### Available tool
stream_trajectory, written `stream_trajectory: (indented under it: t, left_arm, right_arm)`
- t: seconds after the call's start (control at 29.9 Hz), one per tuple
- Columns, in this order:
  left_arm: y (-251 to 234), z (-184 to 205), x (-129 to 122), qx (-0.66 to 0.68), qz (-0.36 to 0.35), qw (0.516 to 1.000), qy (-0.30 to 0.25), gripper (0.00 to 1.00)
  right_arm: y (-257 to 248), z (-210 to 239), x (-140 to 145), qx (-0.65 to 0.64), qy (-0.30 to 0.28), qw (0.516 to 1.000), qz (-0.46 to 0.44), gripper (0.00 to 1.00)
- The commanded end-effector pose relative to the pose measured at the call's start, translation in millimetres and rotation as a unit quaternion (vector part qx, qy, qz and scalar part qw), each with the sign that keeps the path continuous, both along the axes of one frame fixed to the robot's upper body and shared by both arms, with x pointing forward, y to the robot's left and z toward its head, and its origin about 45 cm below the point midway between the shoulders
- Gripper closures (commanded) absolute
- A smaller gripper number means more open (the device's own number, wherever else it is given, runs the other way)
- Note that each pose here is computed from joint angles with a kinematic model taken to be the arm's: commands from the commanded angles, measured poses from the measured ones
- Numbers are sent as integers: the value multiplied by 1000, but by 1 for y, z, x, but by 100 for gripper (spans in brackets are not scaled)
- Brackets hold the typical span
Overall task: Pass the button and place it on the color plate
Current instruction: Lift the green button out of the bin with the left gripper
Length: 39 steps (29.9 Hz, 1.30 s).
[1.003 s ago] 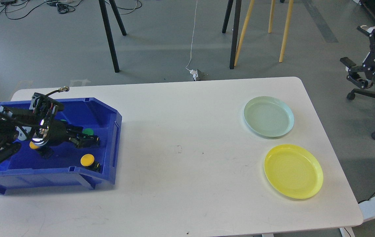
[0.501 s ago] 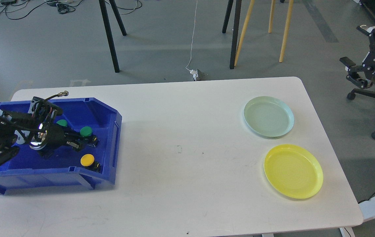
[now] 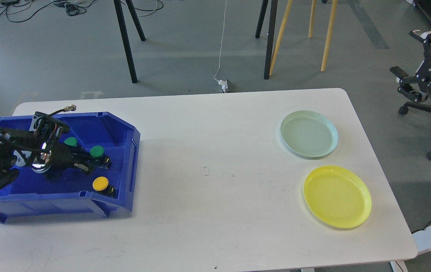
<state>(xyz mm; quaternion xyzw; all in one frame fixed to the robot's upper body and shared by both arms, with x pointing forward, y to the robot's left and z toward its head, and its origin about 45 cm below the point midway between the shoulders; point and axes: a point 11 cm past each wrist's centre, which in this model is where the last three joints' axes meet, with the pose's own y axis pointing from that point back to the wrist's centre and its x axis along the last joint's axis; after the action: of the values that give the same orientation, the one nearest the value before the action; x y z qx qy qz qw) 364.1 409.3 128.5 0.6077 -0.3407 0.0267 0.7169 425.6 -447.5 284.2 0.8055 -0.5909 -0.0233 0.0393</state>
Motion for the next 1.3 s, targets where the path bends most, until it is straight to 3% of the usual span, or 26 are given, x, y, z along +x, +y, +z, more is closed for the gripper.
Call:
stream_trajectory:
  t: [0.0, 0.3, 0.67, 1.04, 1.27]
  left_arm:
    - [11, 4, -2, 7, 7, 1000, -2, 75]
    - [32, 20, -5, 13, 22, 1000, -17, 80]
    - [50, 79, -34, -12, 13, 999, -45, 80]
    - [11, 138, -62, -78, -36, 993, -80, 80]
    - [-11, 173, -47, -93, -54, 989, -103, 80]
  right_arm:
    - [0, 0, 0, 0, -1, 1000, -1, 1]
    - [0, -1, 1, -1, 0, 1000, -2, 1]
    - [20, -11, 5, -5, 5, 1000, 22, 1]
    - [32, -18, 5, -20, 12, 999, 44, 1]
    - [55, -24, 10, -35, 13, 997, 74, 1]
